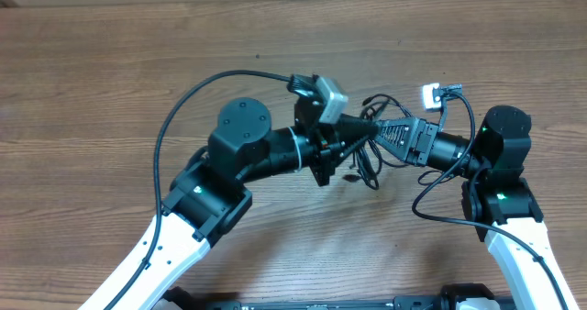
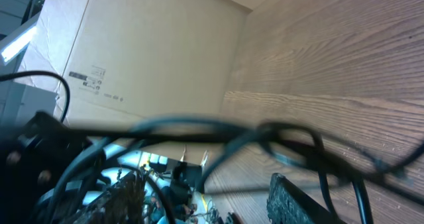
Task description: Untangle cables
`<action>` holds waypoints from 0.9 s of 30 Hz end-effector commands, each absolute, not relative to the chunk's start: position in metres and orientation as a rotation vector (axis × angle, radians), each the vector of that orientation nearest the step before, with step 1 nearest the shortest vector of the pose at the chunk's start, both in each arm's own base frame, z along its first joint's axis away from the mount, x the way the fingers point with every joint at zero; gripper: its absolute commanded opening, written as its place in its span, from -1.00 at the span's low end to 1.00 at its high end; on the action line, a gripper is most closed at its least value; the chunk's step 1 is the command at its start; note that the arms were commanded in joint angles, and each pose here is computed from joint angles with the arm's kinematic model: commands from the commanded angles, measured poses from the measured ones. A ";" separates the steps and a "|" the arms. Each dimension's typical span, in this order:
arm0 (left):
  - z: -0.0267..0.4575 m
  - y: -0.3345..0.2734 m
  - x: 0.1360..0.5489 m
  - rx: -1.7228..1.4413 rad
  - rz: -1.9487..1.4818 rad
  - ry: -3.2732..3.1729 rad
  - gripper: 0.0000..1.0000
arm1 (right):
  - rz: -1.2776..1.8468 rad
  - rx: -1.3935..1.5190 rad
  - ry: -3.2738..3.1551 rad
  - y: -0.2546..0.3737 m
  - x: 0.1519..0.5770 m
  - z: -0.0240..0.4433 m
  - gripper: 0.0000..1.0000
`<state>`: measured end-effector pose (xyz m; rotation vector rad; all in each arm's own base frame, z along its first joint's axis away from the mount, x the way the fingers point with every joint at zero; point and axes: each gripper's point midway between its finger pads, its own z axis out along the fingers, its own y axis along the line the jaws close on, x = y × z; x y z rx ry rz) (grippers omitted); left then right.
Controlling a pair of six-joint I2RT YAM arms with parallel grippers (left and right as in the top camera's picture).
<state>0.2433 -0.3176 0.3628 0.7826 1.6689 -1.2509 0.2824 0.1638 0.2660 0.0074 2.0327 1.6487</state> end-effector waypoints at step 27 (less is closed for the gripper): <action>0.310 -0.295 0.266 0.659 -0.985 1.950 -0.91 | 1.672 -0.121 1.931 0.144 0.276 0.294 -0.92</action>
